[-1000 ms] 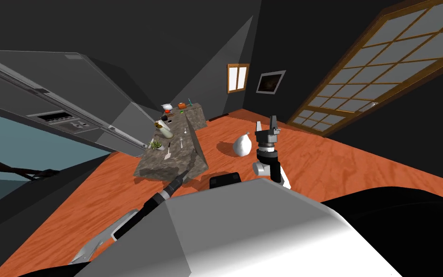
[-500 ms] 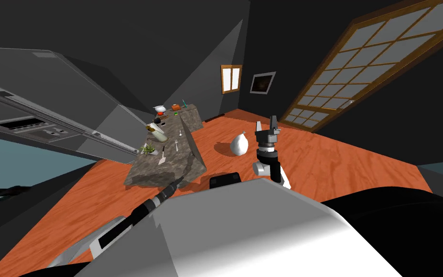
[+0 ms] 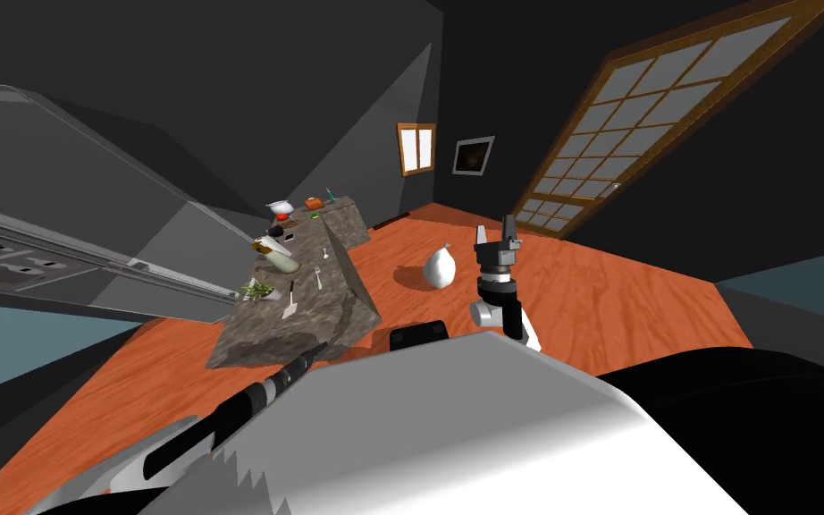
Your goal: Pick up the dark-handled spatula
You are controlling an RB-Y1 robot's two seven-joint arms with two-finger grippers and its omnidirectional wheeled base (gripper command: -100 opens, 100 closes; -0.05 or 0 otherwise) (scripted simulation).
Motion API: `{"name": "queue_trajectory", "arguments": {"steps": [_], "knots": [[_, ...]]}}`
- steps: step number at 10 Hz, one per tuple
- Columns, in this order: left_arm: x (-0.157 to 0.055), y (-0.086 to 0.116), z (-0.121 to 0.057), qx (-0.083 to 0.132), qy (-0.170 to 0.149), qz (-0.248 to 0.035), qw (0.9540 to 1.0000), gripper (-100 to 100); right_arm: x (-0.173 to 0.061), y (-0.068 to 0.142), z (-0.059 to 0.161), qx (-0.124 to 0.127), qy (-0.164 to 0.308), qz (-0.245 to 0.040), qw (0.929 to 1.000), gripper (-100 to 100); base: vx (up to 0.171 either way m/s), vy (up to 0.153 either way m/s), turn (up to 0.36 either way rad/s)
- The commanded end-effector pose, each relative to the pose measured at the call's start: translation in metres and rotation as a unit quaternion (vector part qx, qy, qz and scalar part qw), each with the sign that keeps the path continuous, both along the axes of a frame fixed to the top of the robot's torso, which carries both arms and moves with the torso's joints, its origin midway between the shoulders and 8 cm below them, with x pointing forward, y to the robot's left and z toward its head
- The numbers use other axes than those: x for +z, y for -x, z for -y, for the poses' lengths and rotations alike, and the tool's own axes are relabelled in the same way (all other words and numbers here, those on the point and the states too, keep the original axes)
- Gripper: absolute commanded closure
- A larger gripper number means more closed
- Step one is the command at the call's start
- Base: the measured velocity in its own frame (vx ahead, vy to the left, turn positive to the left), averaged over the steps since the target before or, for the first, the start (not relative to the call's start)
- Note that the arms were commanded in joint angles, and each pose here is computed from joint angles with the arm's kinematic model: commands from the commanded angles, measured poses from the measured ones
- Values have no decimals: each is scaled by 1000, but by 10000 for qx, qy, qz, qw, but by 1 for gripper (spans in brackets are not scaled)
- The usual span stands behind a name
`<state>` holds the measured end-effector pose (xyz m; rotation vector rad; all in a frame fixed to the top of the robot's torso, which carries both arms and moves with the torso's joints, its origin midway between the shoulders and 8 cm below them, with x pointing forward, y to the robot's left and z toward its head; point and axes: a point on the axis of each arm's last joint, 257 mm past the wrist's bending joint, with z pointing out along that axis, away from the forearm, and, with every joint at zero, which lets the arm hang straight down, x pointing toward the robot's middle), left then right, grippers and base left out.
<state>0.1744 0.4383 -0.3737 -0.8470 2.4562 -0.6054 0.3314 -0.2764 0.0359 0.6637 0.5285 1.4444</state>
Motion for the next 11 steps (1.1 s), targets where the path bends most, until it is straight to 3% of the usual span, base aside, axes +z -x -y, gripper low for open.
{"name": "queue_trajectory", "arguments": {"steps": [1, 2, 3, 5, 6, 7, 8, 10, 11], "knots": [[-1, 4, -21, -25, -227, -173, 9996, -100, 0, 0, 0, 0, 0, 0, 10000, 0, 16, 18, -107], [-4, 17, -43, 140, -411, -406, 9982, -100, 0, 0, 0, -1, 0, 0, 10000, 0, 23, 23, -219], [-1, 15, -48, 58, -499, -432, 9978, -100, 0, 0, 0, 0, 0, 0, 10000, 0, 20, 25, -112], [2, 34, -95, 248, -963, -840, 9915, -100, 0, 0, 0, 0, 0, 0, 10000, 0, 36, 44, -286], [6, 31, -100, 261, -1003, -856, 9909, -100, 0, 0, 0, 0, 1, 0, 10000, 0, 31, 70, -86], [11, 38, -122, 350, -1228, -1022, 9865, -100, 0, 0, 0, -1, 1, -1, 10000, 0, 44, 62, -165], [11, 37, -123, 377, -1224, -1024, 9865, -100, 0, 0, 0, -1, 1, -1, 10000, 0, 34, 47, -122], [22, 48, -160, 567, -1599, -1288, 9771, -100, 0, 0, 0, -1, 1, -1, 10000, 0, 51, 80, -246], [24, 46, -162, 602, -1603, -1289, 9768, -100, 0, 0, 0, -1, 1, -1, 10000, 0, 49, 93, -122]]}}
